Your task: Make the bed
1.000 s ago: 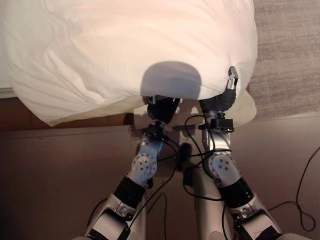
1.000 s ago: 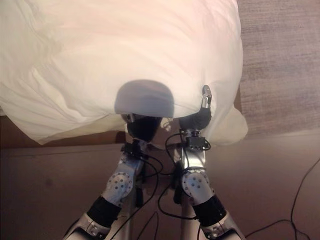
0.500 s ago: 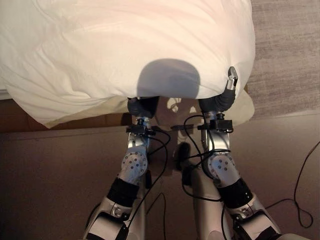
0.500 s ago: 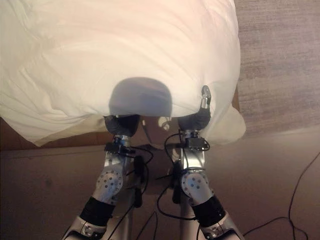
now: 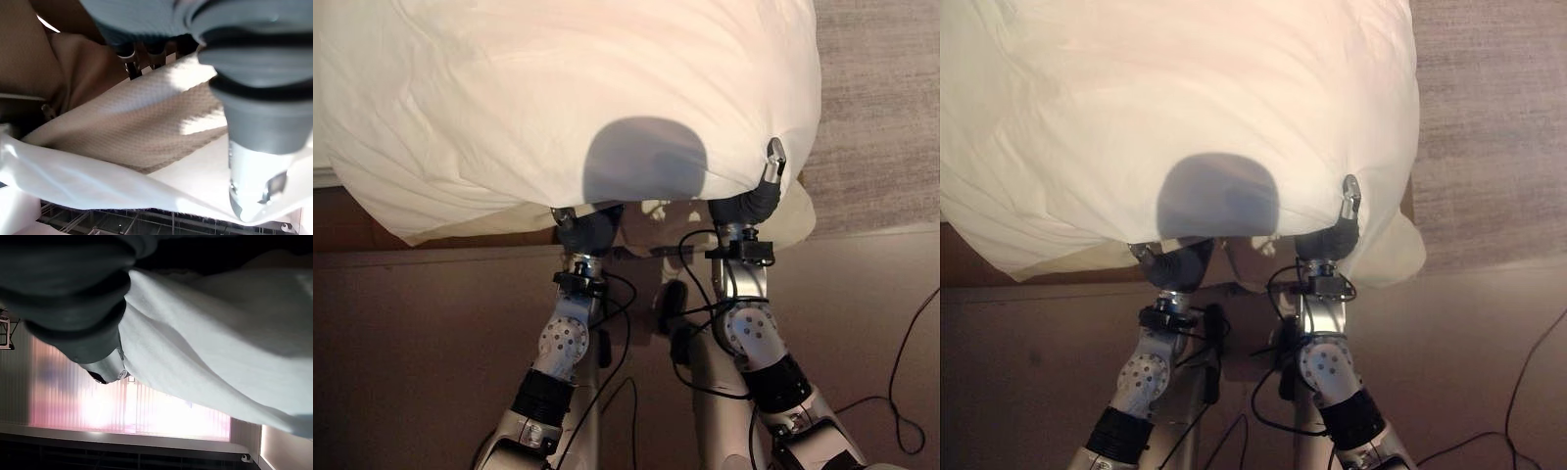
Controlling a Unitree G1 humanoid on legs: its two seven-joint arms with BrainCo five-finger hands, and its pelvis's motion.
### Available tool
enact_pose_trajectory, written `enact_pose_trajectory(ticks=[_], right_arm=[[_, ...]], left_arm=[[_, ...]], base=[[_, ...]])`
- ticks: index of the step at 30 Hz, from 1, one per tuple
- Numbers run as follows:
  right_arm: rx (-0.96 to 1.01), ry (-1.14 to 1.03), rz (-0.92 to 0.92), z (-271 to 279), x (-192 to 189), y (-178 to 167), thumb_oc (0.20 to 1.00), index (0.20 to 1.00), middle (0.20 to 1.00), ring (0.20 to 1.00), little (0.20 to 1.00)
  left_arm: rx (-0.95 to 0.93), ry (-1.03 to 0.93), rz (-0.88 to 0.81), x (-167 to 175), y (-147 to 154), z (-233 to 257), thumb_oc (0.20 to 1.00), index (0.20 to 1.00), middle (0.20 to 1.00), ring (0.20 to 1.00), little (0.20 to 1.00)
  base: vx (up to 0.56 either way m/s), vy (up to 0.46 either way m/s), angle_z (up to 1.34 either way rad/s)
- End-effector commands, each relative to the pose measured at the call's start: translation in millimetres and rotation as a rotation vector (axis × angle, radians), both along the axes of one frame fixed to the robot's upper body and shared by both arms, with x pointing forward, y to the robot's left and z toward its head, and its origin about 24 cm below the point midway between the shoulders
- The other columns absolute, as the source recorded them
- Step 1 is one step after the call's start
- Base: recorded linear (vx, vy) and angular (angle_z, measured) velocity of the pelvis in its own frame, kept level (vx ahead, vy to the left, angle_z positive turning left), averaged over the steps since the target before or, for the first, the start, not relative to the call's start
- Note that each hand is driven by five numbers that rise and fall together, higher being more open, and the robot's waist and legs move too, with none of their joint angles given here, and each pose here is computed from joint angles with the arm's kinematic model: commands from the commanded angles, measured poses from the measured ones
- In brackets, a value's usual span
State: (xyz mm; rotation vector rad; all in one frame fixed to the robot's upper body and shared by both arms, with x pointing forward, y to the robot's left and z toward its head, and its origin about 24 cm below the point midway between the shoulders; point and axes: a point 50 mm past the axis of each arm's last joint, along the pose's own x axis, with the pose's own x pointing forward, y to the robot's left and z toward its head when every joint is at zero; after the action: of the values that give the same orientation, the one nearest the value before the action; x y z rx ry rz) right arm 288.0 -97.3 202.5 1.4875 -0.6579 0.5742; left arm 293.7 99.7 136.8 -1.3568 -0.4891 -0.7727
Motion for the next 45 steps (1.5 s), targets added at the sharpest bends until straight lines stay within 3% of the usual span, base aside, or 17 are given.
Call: enact_pose_trajectory(ticks=[1, 23, 36, 45], right_arm=[[0.107, -0.288, -0.162, 27.4, -29.8, -30.9, 0.200, 0.200, 0.200, 0.200, 0.200], [0.128, -0.277, -0.174, 24.7, -30.1, -31.6, 0.200, 0.200, 0.200, 0.200, 0.200], [0.079, -0.223, -0.203, 22.1, -26.3, -37.7, 0.200, 0.200, 0.200, 0.200, 0.200], [0.053, -0.145, -0.179, 17.4, -23.1, -37.1, 0.200, 0.200, 0.200, 0.200, 0.200]], left_arm=[[0.016, -0.043, 0.005, -5.1, 5.0, -8.7, 1.000, 1.000, 1.000, 1.000, 1.000], [0.034, -0.142, 0.047, -4.7, 12.7, 0.8, 1.000, 1.000, 1.000, 1.000, 1.000], [-0.116, -0.009, 0.476, 3.4, 77.3, 26.1, 1.000, 1.000, 1.000, 1.000, 1.000], [-0.266, 0.244, 0.728, 9.5, 114.2, 30.4, 1.000, 1.000, 1.000, 1.000, 1.000]], base=[[0.00, 0.000, 0.00], [0.00, 0.000, 0.00], [0.00, 0.000, 0.00], [0.00, 0.000, 0.00]])
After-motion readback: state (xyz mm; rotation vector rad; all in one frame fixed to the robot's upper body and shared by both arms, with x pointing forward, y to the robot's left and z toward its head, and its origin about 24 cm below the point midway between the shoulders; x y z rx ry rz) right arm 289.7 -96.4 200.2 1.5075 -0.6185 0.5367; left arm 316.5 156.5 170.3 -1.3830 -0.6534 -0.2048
